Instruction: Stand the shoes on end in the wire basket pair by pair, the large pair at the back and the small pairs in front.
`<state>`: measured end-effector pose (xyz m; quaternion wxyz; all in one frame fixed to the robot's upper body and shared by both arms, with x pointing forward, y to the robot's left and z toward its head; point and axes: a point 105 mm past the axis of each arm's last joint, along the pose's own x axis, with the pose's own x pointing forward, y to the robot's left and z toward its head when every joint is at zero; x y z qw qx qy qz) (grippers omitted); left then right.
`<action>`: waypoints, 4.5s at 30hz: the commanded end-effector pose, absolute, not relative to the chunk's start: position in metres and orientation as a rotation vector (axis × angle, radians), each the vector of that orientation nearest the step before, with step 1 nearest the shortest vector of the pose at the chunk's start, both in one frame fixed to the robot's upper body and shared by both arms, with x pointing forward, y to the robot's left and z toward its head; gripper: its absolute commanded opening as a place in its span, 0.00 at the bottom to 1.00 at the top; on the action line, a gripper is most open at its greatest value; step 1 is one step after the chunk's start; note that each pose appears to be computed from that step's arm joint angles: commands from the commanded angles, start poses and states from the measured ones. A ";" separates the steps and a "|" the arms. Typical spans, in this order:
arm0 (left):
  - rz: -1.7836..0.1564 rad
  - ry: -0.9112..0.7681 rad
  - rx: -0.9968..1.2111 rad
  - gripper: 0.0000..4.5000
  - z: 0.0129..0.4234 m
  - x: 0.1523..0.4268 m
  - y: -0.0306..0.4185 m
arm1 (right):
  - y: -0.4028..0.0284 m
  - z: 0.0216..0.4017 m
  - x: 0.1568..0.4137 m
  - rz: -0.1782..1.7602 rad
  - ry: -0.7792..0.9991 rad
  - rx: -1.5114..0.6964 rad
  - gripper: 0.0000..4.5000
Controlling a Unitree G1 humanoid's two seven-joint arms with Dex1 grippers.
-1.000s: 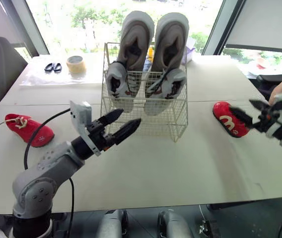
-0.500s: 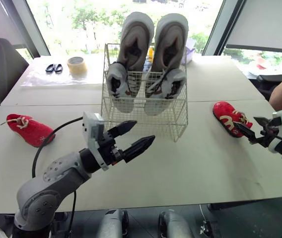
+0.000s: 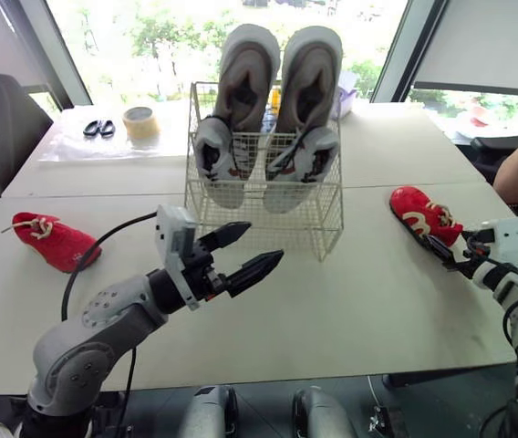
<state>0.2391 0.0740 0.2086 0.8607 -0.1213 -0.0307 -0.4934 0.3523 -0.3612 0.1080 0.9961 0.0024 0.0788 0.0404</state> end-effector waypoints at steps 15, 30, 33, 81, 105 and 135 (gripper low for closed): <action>-1.068 -0.050 -0.200 1.00 0.239 0.239 0.110 | -0.360 0.158 0.383 0.032 -0.075 -0.022 0.41; -1.191 -0.466 -0.488 1.00 0.420 0.272 0.197 | -0.175 0.468 0.310 0.719 -0.857 -0.713 0.41; -1.272 -0.422 -0.441 1.00 0.425 0.268 0.186 | -0.145 0.454 0.312 0.805 -0.857 -0.857 0.41; -1.470 -0.335 -0.407 0.06 0.409 0.301 0.162 | -0.100 0.412 0.290 1.123 -0.805 -0.807 0.98; -1.219 -0.637 -0.885 0.06 0.380 0.294 0.129 | -0.070 0.405 0.293 1.028 -0.754 0.871 0.98; -1.277 -0.462 -0.767 0.06 0.340 0.286 0.137 | -0.067 0.418 0.286 1.125 -0.764 0.829 0.88</action>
